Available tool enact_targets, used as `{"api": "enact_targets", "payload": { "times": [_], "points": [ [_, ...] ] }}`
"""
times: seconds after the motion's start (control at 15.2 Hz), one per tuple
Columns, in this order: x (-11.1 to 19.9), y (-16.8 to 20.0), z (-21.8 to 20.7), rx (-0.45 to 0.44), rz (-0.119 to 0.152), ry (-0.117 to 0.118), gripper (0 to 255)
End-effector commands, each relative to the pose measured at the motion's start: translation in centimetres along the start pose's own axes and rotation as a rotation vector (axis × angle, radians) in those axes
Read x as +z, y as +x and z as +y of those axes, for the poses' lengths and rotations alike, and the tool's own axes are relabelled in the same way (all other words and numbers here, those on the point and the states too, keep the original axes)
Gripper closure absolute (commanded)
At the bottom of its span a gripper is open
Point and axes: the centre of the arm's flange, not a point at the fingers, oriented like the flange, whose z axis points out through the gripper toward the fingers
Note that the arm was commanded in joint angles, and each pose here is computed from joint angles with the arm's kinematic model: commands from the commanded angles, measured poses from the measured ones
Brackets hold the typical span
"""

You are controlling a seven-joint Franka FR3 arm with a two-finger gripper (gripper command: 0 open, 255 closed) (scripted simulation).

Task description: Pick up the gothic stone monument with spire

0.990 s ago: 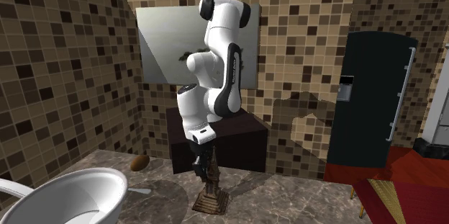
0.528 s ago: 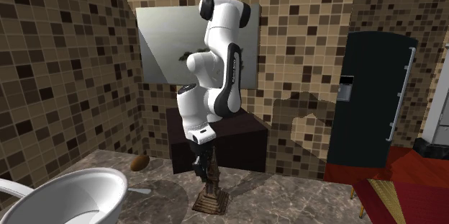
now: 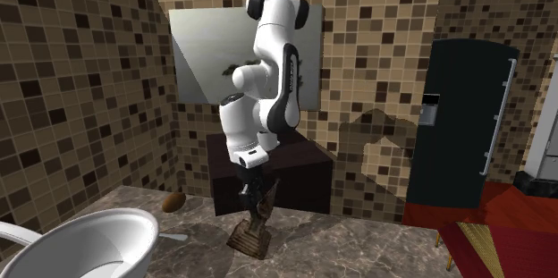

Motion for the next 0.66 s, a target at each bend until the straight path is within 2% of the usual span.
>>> {"api": "enact_targets", "payload": {
  "times": [0.0, 0.46, 0.59],
  "points": [
    [-1.1, 0.2, 0.0, 0.000, 0.000, 0.000, 255],
    [-4.7, 0.8, 0.0, 0.000, 0.000, 0.000, 255],
    [-4.8, 0.8, 0.0, 0.000, 0.000, 0.000, 255]
  ]
}}
